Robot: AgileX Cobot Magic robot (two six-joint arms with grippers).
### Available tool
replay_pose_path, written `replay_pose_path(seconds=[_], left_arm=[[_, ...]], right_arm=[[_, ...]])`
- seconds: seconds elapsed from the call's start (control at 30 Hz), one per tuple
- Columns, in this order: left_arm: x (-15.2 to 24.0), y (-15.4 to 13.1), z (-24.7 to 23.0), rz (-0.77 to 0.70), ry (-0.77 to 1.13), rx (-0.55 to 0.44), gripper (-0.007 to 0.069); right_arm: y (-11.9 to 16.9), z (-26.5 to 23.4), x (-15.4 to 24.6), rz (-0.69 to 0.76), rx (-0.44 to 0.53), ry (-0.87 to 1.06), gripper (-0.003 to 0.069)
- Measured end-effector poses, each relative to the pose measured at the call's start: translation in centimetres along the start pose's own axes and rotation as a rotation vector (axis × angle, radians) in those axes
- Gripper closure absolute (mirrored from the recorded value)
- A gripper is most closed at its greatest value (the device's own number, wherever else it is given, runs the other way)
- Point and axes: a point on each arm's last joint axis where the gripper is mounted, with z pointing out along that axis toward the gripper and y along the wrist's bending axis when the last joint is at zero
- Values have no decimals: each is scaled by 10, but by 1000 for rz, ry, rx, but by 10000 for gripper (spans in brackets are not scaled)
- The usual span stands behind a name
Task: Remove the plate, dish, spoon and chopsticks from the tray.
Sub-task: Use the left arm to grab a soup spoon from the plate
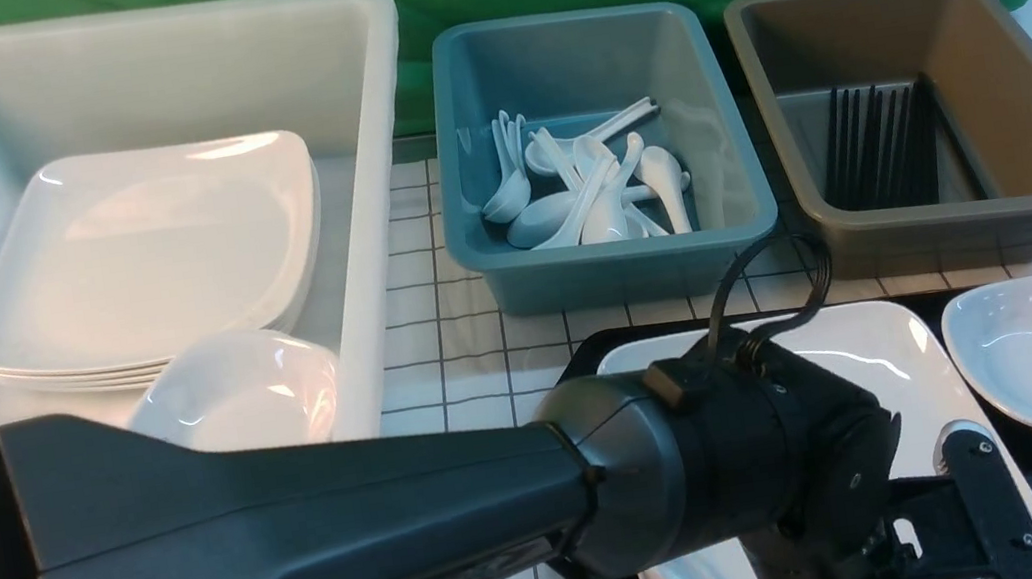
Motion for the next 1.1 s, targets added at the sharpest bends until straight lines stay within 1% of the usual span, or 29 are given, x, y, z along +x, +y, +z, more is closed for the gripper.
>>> replay_pose_path(seconds=[0.1,0.2,0.43,0.7,0.87,1.1], left_arm=[[0,-3,-3,-20,3,27,536],[0,-4,-5,-24,0,31,566],[1,-6,-6,-34,17,58,577],[5,-14,-8,-70,61,148,584],[6,-17,-9,-80,74,177,587],[6,-18,-9,-85,77,187,587]], right_arm=[[0,0,0,0,0,0,479],[0,0,0,0,0,0,479],[0,0,0,0,0,0,477],[0,0,0,0,0,0,465],[0,0,0,0,0,0,460],[0,0,0,0,0,0,453]])
